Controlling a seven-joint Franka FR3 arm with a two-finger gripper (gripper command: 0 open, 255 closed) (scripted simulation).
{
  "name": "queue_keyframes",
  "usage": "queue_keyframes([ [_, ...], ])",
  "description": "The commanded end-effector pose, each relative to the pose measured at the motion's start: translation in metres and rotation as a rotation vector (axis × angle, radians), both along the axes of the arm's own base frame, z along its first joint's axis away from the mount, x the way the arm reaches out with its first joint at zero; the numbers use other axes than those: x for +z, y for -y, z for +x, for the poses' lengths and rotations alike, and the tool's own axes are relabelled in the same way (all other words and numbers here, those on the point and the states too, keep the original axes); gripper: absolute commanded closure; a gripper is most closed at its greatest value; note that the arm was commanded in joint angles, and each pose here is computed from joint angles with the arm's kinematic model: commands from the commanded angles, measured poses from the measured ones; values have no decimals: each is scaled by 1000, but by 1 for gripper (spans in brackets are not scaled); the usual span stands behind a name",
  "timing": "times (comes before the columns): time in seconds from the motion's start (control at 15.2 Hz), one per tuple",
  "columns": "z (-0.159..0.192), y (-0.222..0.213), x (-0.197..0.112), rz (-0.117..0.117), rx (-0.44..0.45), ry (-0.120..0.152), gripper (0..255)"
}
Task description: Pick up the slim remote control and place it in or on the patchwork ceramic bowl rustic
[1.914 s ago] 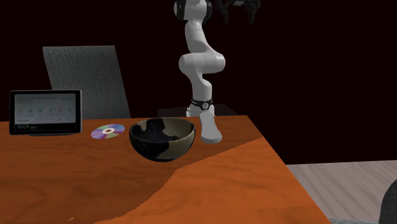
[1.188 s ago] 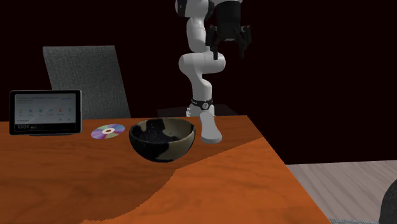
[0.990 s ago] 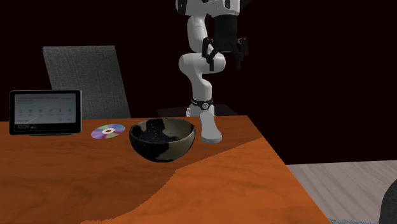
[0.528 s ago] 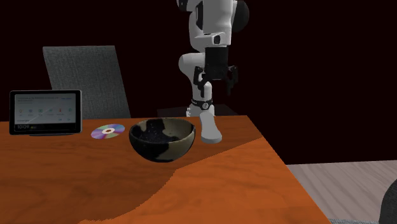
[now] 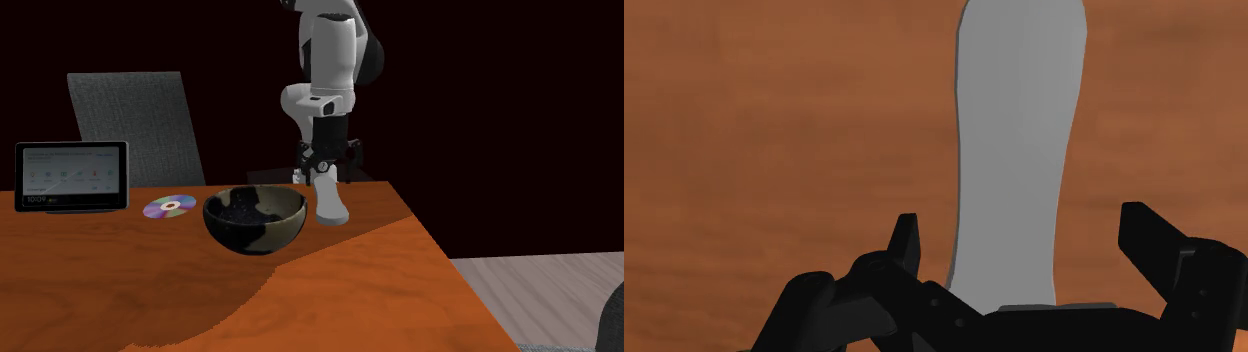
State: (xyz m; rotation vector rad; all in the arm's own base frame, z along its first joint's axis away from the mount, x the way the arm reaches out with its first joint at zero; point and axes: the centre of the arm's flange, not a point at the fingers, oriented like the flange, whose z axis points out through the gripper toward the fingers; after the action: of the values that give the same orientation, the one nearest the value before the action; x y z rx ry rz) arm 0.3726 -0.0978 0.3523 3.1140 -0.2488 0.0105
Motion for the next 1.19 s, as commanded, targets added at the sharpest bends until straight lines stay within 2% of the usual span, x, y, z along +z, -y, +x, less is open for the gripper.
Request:
queue_keyframes([
  [0.0, -1, -1, -11, 0, 0, 0, 0],
  [0.2, 0, 0, -30, 0, 0, 0, 0],
  [0.73, 0, -1, -30, 0, 0, 0, 0],
  [0.79, 0, -1, -30, 0, 0, 0, 255],
  [1.12, -1, -1, -30, 0, 0, 0, 255],
])
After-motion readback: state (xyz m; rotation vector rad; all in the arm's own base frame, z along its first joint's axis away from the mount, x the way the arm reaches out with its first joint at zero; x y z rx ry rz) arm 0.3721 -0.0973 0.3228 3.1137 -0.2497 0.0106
